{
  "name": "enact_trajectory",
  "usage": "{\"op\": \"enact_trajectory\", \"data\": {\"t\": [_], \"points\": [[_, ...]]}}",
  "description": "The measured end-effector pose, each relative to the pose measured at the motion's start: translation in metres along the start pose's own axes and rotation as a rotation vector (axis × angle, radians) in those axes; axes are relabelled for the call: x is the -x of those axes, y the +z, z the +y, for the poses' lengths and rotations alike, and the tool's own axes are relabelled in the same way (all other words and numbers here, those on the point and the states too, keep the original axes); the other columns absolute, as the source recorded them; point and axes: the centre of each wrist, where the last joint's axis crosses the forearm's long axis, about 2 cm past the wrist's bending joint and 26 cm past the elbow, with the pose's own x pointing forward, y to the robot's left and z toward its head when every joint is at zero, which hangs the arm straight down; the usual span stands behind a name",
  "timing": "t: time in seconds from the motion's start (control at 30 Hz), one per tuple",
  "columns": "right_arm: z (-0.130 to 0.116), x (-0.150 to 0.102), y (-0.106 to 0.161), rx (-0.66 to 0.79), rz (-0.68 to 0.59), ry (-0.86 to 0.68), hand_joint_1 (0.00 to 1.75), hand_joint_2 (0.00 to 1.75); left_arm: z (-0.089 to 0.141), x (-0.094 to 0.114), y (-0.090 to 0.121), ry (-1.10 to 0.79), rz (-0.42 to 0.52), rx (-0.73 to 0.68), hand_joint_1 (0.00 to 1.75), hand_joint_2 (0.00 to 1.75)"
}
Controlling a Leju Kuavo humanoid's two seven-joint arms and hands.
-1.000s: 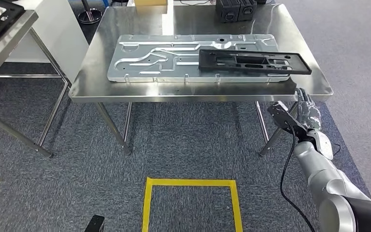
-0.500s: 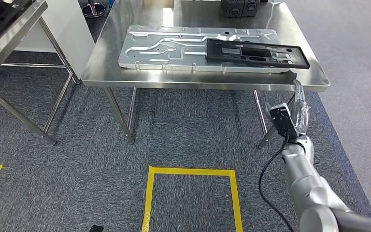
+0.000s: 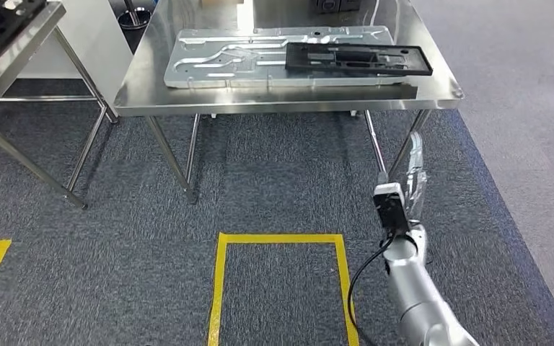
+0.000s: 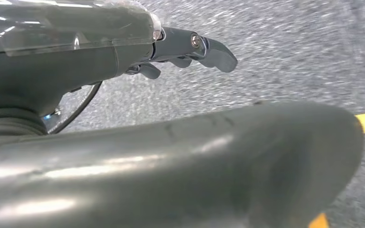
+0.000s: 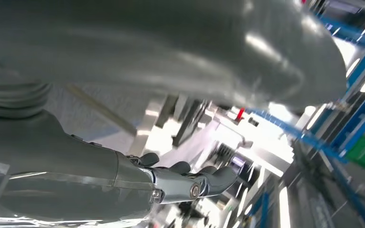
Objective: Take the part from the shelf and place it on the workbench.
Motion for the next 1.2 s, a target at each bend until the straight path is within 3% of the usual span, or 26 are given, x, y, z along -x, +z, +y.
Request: {"op": "enact_trajectory", "data": {"t": [0.23, 0.53, 1.2], "points": [[0.02, -0.032, 0.034, -0.069, -0.092, -0.09, 0.0, 0.0, 0.0, -0.003, 0.0, 0.023, -0.001, 0.001, 0.0, 0.0], [0.025, -0.047, 0.069, -0.097, -0.088, -0.169, 0.0, 0.0, -0.002, 0.0, 0.0, 0.034, 0.006, 0.007, 0.0, 0.0], [0.023, -0.071, 0.093, -0.085, -0.12, -0.23, 0.0, 0.0, 0.0, 0.0, 0.0, 0.011, -0.014, 0.014, 0.0, 0.0]]}}
